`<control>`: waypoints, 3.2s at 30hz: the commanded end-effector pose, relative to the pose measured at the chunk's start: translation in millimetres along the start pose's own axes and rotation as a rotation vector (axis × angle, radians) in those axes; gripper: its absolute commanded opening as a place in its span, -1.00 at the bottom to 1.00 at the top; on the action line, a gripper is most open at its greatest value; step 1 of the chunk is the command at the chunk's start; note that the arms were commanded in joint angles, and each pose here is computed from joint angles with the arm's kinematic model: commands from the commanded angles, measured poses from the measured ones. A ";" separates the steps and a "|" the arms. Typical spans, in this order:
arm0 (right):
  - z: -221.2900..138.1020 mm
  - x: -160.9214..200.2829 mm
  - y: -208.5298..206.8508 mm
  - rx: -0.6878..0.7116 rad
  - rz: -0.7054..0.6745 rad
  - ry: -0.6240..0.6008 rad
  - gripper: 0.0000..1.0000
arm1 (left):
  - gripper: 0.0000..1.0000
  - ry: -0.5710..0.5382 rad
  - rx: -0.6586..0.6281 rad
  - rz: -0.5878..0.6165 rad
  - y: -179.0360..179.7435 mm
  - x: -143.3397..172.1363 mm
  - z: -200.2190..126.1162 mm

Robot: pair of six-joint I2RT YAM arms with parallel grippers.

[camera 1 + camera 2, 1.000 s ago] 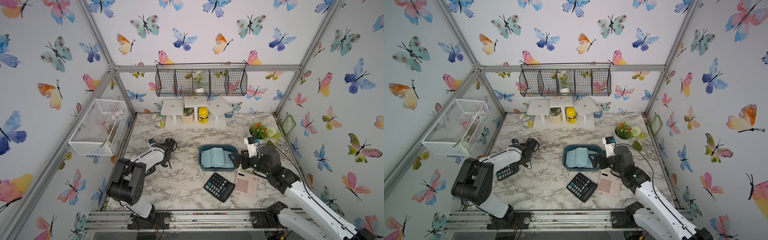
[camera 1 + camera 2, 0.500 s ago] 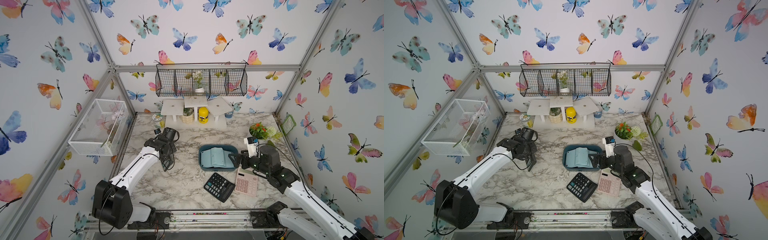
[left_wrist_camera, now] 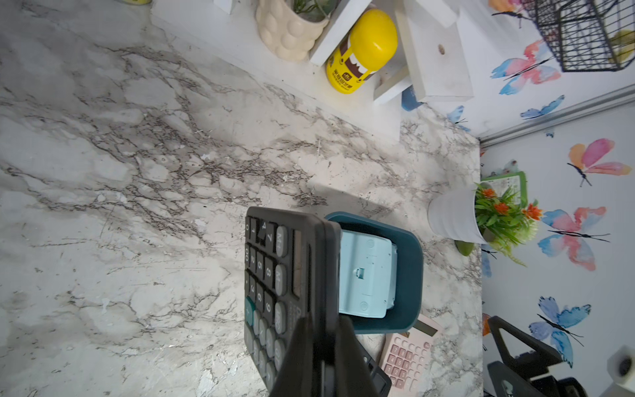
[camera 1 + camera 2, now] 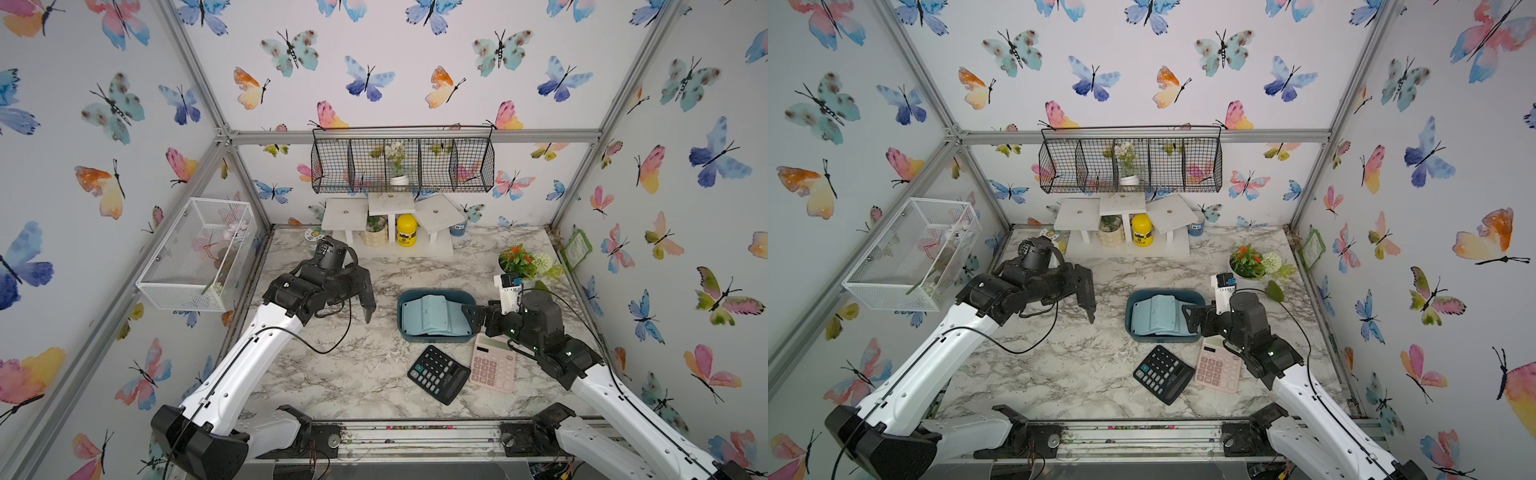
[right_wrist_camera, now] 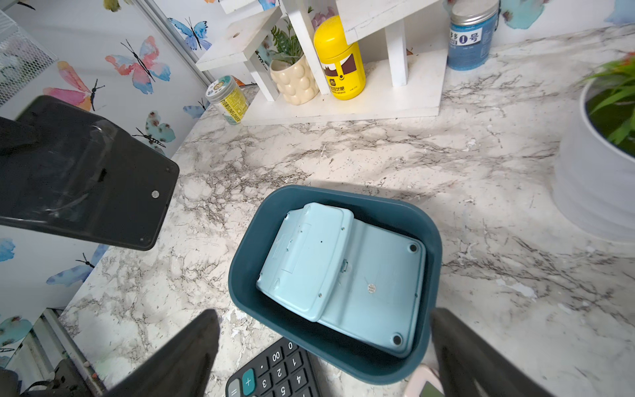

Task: Put the calculator in the storage box
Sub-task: Place the calculator in the storage box.

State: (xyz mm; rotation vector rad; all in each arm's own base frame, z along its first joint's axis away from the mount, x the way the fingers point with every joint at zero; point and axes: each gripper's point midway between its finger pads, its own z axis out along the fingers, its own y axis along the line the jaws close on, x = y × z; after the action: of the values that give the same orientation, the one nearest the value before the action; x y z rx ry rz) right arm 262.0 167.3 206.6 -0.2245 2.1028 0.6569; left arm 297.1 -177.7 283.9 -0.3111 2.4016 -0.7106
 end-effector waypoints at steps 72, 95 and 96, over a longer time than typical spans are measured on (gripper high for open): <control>-56.4 -22.7 -37.9 0.207 0.123 -0.261 0.97 | -1.00 0.254 0.609 -0.110 -145.7 100.6 103.4; -52.2 -12.6 -40.7 0.206 0.131 -0.239 0.97 | -1.00 0.268 0.516 -0.138 -133.5 122.8 173.9; -51.8 -11.8 -40.7 0.205 0.131 -0.237 0.97 | -1.00 0.266 0.514 -0.135 -133.0 123.3 174.7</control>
State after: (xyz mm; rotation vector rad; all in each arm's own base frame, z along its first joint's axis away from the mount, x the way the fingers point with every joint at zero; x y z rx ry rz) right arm 249.0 105.3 233.6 0.0921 1.9312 0.5170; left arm 309.6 -401.5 170.3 -0.2043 2.3992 -1.4582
